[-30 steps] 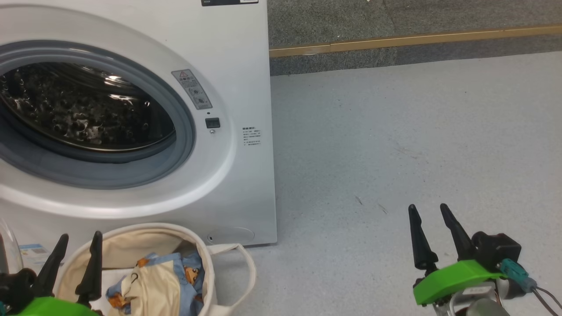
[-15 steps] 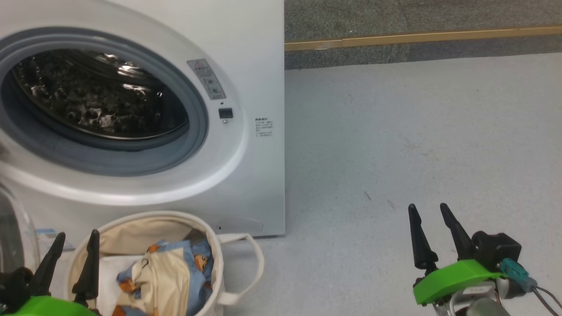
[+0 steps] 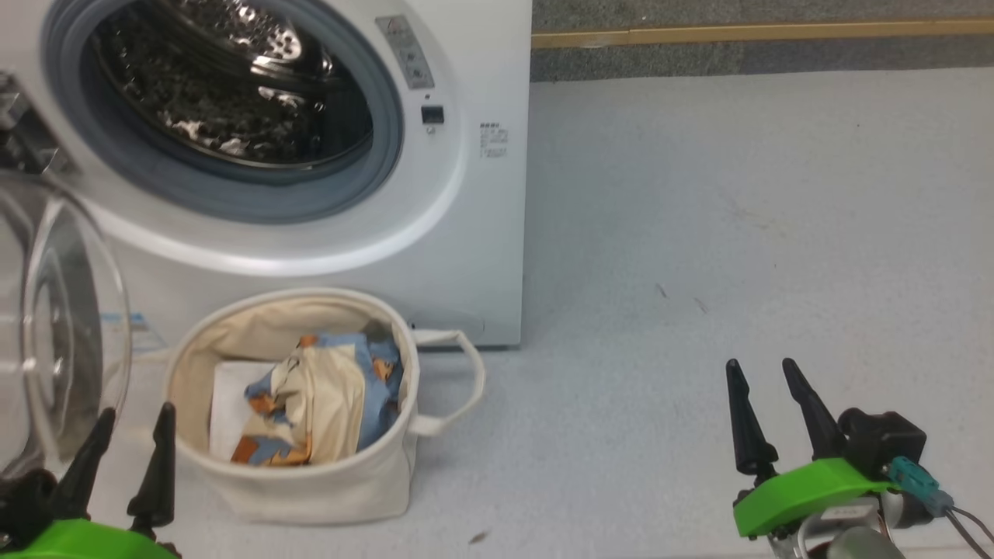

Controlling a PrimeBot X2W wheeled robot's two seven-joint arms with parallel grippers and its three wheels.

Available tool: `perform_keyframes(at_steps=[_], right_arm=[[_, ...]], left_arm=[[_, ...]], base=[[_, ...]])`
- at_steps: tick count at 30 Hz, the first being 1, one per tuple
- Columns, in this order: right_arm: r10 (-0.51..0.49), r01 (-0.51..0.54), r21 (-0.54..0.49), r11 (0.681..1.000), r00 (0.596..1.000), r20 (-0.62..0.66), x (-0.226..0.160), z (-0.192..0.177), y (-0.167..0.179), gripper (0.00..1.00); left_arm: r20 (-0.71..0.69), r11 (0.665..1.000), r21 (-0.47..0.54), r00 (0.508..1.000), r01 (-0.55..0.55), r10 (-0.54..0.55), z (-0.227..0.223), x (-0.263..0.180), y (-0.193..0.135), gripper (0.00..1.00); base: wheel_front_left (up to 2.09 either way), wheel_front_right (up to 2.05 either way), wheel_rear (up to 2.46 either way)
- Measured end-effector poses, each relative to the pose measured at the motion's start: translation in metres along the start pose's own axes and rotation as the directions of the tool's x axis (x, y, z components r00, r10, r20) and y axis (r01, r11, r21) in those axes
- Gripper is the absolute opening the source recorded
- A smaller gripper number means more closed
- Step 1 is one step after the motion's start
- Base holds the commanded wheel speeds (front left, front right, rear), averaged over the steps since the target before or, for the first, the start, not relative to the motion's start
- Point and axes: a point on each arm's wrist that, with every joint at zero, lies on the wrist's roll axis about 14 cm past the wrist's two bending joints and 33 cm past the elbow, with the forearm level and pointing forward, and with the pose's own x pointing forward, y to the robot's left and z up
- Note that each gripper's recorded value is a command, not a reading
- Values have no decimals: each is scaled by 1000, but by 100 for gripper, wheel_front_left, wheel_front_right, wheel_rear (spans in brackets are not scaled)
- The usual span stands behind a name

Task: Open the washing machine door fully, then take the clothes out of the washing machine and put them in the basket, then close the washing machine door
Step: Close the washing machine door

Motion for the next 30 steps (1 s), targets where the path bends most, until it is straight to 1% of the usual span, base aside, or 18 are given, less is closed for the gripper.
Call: perform_keyframes(at_steps=[4, 8, 17, 25, 30], right_arm=[[2, -2, 1, 1000, 1000, 2, 0, 0, 1, 100], [4, -4, 1, 1000, 1000, 2, 1, 1, 2, 100], [15, -15, 1, 1000, 1000, 4, 2, 1, 5, 100], [38, -38, 1, 999, 999, 5, 6, 1, 12, 100], [82, -82, 4, 997, 997, -1, 14, -1, 26, 100]], left_arm=[[-7, 1000, 4, 1000, 2, -2, -2, -2, 0, 100], [-6, 1000, 7, 1000, 4, -4, -1, -3, -1, 100], [1, 1000, 20, 1000, -6, 6, 0, -9, 2, 100], [42, 999, 23, 998, -45, 44, 8, -16, 11, 100], [96, 989, 76, 988, -128, 120, 20, -28, 30, 100]], base=[[-156, 139, 17], [-93, 93, 0], [-18, 18, 0], [0, 0, 0], [0, 0, 0]])
